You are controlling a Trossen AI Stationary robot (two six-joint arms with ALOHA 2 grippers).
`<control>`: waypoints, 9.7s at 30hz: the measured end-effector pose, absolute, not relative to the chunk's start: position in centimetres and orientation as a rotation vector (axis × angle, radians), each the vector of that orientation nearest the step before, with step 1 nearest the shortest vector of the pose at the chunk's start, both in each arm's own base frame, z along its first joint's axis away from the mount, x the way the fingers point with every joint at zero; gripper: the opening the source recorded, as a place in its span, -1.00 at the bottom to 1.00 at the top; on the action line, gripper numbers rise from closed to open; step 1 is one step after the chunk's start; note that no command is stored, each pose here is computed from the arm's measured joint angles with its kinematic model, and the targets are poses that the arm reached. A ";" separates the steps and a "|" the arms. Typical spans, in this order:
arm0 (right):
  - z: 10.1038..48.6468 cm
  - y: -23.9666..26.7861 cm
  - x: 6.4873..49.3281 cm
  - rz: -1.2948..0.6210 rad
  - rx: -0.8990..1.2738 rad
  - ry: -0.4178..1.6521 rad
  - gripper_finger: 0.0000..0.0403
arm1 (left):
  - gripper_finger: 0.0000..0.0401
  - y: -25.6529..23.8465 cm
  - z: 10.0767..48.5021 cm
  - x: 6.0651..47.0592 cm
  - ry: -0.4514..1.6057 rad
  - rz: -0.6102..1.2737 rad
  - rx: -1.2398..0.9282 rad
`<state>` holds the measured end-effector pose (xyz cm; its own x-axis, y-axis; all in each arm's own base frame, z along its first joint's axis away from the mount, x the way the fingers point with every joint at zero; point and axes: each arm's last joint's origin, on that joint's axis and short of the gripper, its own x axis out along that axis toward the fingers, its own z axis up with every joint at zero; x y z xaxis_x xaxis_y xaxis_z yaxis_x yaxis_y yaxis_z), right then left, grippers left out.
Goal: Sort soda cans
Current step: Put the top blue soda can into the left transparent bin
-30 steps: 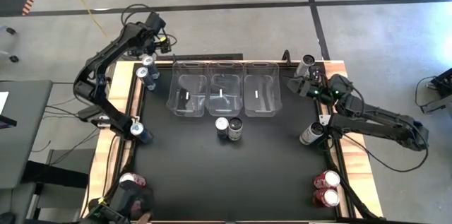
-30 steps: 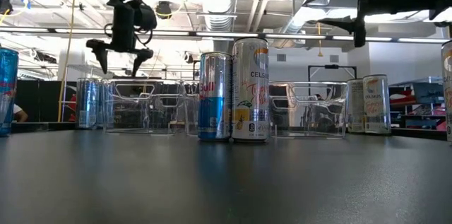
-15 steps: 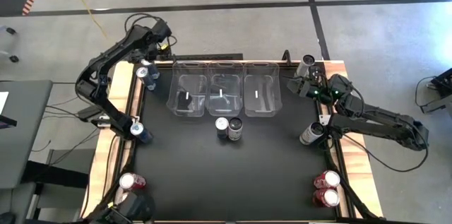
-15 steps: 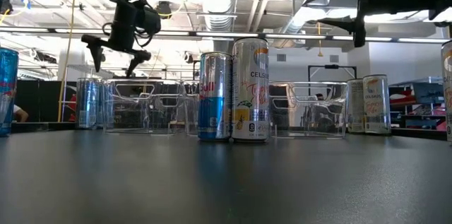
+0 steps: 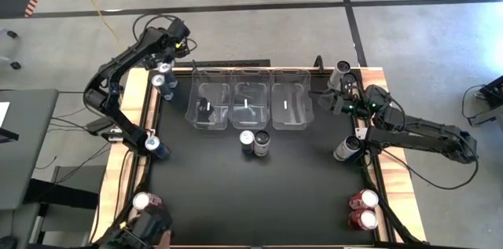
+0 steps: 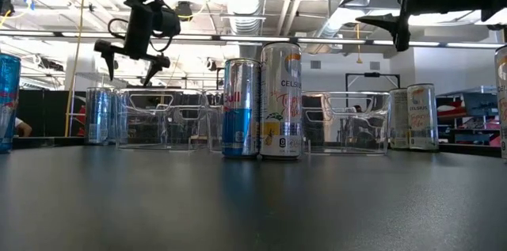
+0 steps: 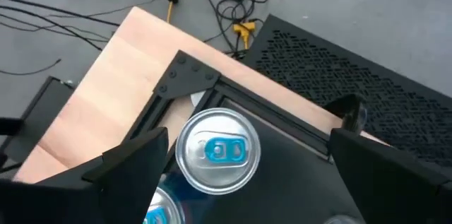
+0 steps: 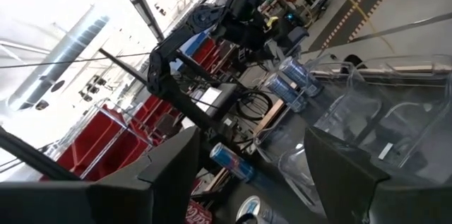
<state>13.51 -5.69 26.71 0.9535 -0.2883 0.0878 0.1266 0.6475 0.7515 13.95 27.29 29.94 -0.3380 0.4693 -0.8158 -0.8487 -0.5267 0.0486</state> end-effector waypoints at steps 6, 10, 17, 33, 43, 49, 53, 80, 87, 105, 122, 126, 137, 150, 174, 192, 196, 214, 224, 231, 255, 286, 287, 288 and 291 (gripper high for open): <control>26.7 -5.4 13.6 -0.214 0.836 -0.199 0.34 | 0.93 26.8 29.4 14.8 0.634 1.849 -1.089; 26.7 -5.3 13.7 -0.206 0.838 -0.194 0.34 | 0.93 26.1 29.3 15.8 0.743 1.725 -1.067; 26.7 -5.2 13.7 -0.202 0.879 -0.201 0.34 | 0.93 24.8 31.4 18.2 0.895 1.513 -0.853; 26.5 -4.5 14.3 -0.213 0.903 -0.189 0.34 | 0.92 28.1 31.9 13.9 1.269 1.314 -0.691; 26.1 -2.7 15.4 -0.240 0.939 -0.177 0.34 | 0.90 30.5 28.8 14.5 1.268 1.545 -0.749; 25.6 -1.5 16.0 -0.265 0.948 -0.158 0.34 | 0.90 31.1 27.4 14.3 1.288 1.604 -0.839; 25.4 -1.0 16.4 -0.295 0.945 -0.162 0.34 | 0.90 31.0 26.9 13.9 1.309 1.615 -0.910; 25.4 0.3 17.2 -0.315 0.932 -0.195 0.34 | 0.90 31.6 26.4 14.1 1.216 1.441 -1.015; 25.4 0.3 17.2 -0.316 0.933 -0.196 0.34 | 0.90 31.2 26.3 14.9 1.272 1.325 -0.963; 25.4 0.3 17.1 -0.384 0.936 -0.234 0.34 | 0.31 31.0 24.9 14.2 1.400 1.458 -0.810; 25.4 0.3 17.1 -0.383 0.956 -0.238 0.34 | 0.29 29.6 30.8 15.0 1.380 1.344 -0.719; 25.4 0.3 17.1 -0.383 0.957 -0.239 0.34 | 0.29 27.8 34.7 15.7 1.364 1.284 -0.644; 25.4 0.0 17.1 -0.395 0.966 -0.248 0.34 | 0.28 22.9 40.8 21.2 1.155 1.015 -0.499; 25.4 0.7 17.0 -0.375 0.985 -0.238 0.34 | 0.28 22.1 34.7 25.6 1.185 0.946 -0.444; 25.3 1.3 16.9 -0.405 1.005 -0.252 0.34 | 0.33 24.3 26.5 24.8 1.206 1.086 -0.431; 24.8 1.2 17.5 -0.428 1.023 -0.236 0.34 | 0.76 25.5 28.0 24.4 1.167 1.047 -0.421; 24.4 1.1 17.8 -0.447 1.029 -0.223 0.34 | 0.79 25.4 30.5 24.5 1.162 1.010 -0.386; 23.2 1.3 18.8 -0.471 1.073 -0.180 0.34 | 0.79 26.5 33.7 17.2 1.364 1.214 -0.694; 23.2 1.2 18.8 -0.476 1.053 -0.171 0.34 | 0.79 24.1 37.7 13.5 1.180 1.401 -0.742; 23.1 1.0 18.8 -0.490 1.033 -0.172 0.34 | 0.79 22.8 38.6 13.4 1.091 1.418 -0.822; 23.1 1.8 18.8 -0.396 0.989 -0.098 0.34 | 0.79 20.2 30.2 16.3 0.638 1.976 -1.352; 22.3 1.8 18.8 -0.410 0.937 -0.009 0.34 | 0.79 22.4 24.8 12.7 0.326 2.284 -1.454; 22.4 1.8 18.8 -0.409 0.939 -0.010 0.34 | 0.79 22.4 24.6 12.7 0.324 2.287 -1.456; 22.4 1.8 18.8 -0.408 0.940 -0.011 0.34 | 0.79 22.4 24.4 12.6 0.321 2.289 -1.458; 22.4 1.8 18.8 -0.408 0.955 -0.014 0.34 | 0.79 22.6 24.0 12.4 0.320 2.280 -1.462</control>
<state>18.76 1.83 22.36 0.9238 -0.3448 -0.1665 0.3328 0.5077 0.7947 12.40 22.57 24.03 -0.3652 0.2158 -0.9056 -0.4568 -0.8891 -0.0276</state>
